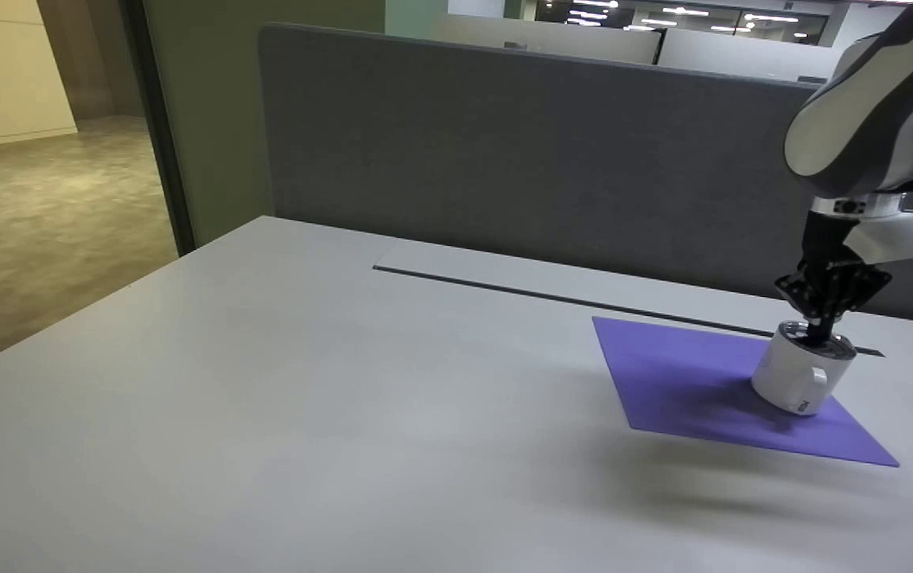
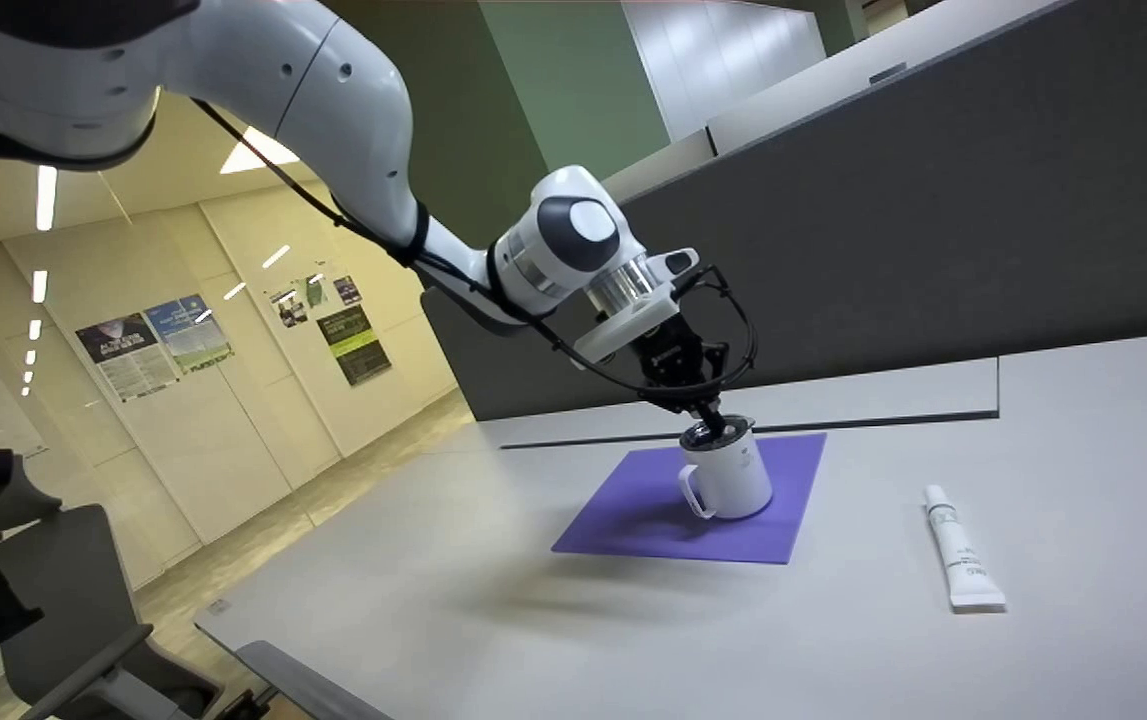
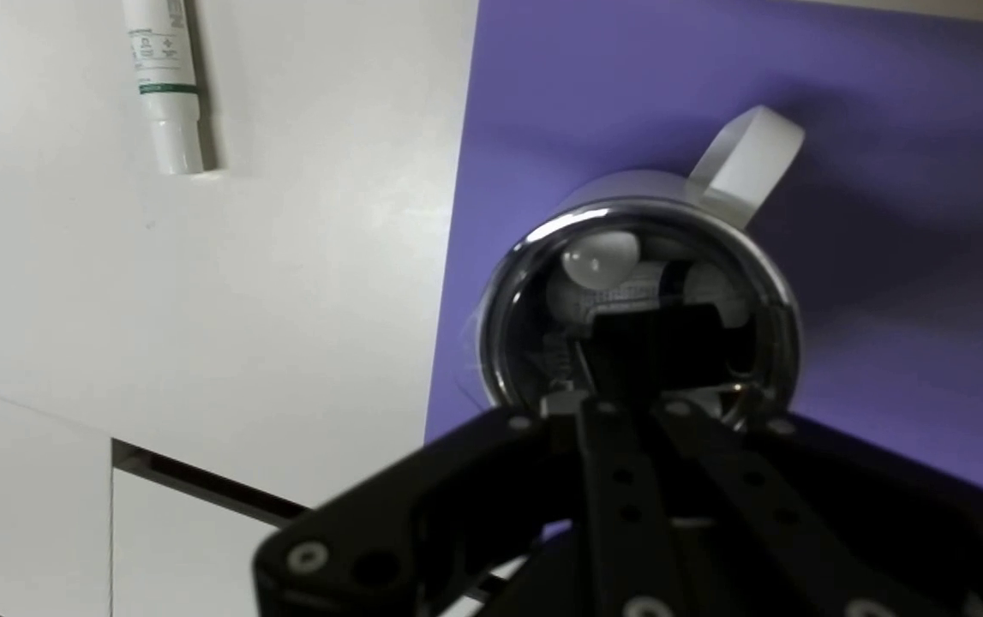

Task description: Move the black thing on top of the mug

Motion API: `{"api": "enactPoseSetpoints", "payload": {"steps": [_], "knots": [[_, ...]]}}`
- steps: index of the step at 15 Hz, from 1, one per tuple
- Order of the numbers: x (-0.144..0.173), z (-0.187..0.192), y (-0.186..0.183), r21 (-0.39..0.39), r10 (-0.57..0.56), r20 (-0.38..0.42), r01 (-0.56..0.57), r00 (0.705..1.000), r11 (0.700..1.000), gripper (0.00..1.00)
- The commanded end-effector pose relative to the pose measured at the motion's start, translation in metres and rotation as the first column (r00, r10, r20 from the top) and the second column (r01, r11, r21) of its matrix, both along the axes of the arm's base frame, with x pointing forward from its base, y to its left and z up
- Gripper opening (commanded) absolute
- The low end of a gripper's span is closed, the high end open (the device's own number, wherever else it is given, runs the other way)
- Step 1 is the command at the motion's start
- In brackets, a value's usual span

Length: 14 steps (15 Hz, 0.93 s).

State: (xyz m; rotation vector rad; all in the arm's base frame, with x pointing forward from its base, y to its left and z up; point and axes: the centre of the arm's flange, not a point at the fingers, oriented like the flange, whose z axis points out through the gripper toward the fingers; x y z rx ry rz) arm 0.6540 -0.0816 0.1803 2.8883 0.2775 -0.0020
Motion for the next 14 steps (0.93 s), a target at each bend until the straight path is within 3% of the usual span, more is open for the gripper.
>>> {"api": "enactPoseSetpoints", "payload": {"steps": [1,8,12,14], "knots": [[-0.002,-0.001,0.001,0.022,-0.021,0.004,0.021,1.000,1.000,0.00],[-0.002,-0.004,0.000,0.108,-0.041,-0.035,0.044,0.999,0.993,0.00],[-0.001,0.009,-0.011,0.050,-0.079,0.019,0.078,0.997,0.996,0.00],[0.002,0.031,-0.021,0.058,-0.101,0.074,0.097,0.992,0.994,0.00]]}}
